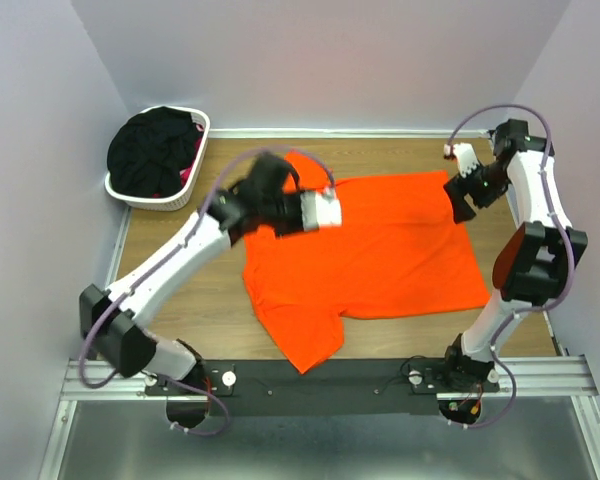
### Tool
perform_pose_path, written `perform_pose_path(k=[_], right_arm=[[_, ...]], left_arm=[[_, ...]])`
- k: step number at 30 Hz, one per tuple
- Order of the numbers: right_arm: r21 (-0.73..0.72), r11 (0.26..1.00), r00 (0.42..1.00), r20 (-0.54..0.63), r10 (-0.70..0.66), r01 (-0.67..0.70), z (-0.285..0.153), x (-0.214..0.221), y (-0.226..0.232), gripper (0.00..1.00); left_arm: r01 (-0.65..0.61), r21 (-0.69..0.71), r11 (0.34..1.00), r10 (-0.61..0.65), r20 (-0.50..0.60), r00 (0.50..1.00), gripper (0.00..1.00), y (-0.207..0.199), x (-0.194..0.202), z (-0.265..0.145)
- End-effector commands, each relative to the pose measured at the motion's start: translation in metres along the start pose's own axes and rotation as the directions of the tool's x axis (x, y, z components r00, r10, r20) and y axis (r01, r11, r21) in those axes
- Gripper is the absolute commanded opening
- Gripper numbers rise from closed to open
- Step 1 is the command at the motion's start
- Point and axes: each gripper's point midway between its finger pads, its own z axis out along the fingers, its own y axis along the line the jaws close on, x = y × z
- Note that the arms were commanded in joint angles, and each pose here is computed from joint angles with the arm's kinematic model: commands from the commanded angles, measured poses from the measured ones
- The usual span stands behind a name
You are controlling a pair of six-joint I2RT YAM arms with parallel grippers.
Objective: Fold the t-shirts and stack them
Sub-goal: Flatten the tshirt out, then fold the tshirt
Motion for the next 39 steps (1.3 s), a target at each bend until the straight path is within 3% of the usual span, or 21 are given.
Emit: perform_pose_path(k=[1,2,4,6,8,9,11,12,13,15,16,17,19,20,26,30,39], right_arm=[[-0.117,0.978,0.973,0.137,0.188,-0.173,0.018,-0.053,-0.021,0.86],[-0.164,0.966,0.972,0.095,0.215,-0.197,0.033,-0.049,-0.021,0.85],[-0.163,0.971,0.978,0.085,0.189,-0.173,0.032,-0.05,-0.026,0.85],[-0.169,0.979,0.992,0.036,0.125,-0.117,0.035,-0.033,-0.018,0.83],[-0.219,0.971,0.994,-0.057,0.089,-0.099,0.047,0.001,0.006,0.82],[-0.216,0.976,0.998,-0.052,0.03,-0.041,0.038,0.008,0.014,0.81],[-0.252,0.968,0.994,-0.104,-0.032,0.004,0.037,0.035,0.037,0.8],[-0.294,0.954,0.987,-0.131,-0.095,0.053,0.037,0.059,0.061,0.79],[-0.288,0.954,0.974,-0.179,-0.139,0.083,0.036,0.076,0.065,0.79],[-0.327,0.938,0.948,-0.245,-0.201,0.114,0.042,0.111,0.088,0.77],[-0.325,0.931,0.933,-0.254,-0.255,0.166,0.041,0.12,0.088,0.77],[-0.307,0.932,0.914,-0.292,-0.283,0.19,0.04,0.136,0.092,0.76],[-0.296,0.922,0.883,-0.32,-0.342,0.249,0.039,0.148,0.09,0.76],[-0.268,0.923,0.879,-0.318,-0.355,0.276,0.039,0.148,0.086,0.77],[-0.265,0.925,0.876,-0.327,-0.353,0.274,0.044,0.152,0.086,0.77],[-0.256,0.93,0.879,-0.333,-0.343,0.266,0.045,0.153,0.083,0.77],[-0.254,0.936,0.885,-0.336,-0.322,0.244,0.052,0.157,0.075,0.77]], left_arm=[[0.196,-0.065,0.978,-0.189,0.096,0.977,0.45,0.088,0.005,-0.007],[0.313,-0.062,0.948,-0.309,0.065,0.949,0.45,0.105,0.036,-0.004],[0.333,-0.028,0.943,-0.329,0.096,0.94,0.45,0.117,0.035,-0.011],[0.295,0.017,0.955,-0.296,0.049,0.954,0.45,0.1,0.047,-0.006],[0.298,0.086,0.951,-0.298,-0.014,0.954,0.45,0.061,0.067,0.009],[0.223,0.129,0.966,-0.223,-0.017,0.975,0.45,0.039,0.058,0.008],[0.189,0.235,0.953,-0.172,-0.089,0.981,0.45,-0.02,0.072,0.022],[0.126,0.212,0.969,-0.11,-0.085,0.99,0.45,-0.033,0.065,0.014],[0.07,0.325,0.943,-0.041,-0.095,0.995,0.45,-0.091,0.06,0.026],[-0.018,0.352,0.936,0.035,-0.041,0.999,0.46,-0.13,0.042,0.021],[-0.001,0.407,0.914,0.024,-0.052,0.998,0.46,-0.163,0.041,0.022],[-0.074,0.454,0.888,0.08,0.006,0.997,0.47,-0.191,0.023,0.021],[-0.07,0.516,0.854,0.078,0.005,0.997,0.47,-0.226,0.018,0.021],[-0.137,0.536,0.833,0.143,0.032,0.989,0.48,-0.246,0.01,0.022],[-0.215,0.618,0.756,0.259,0.018,0.966,0.49,-0.301,0.013,0.028],[-0.199,0.649,0.734,0.285,-0.028,0.958,0.53,-0.312,0.025,0.037],[-0.128,0.588,0.798,0.274,-0.166,0.947,0.54,-0.306,0.046,0.058]])
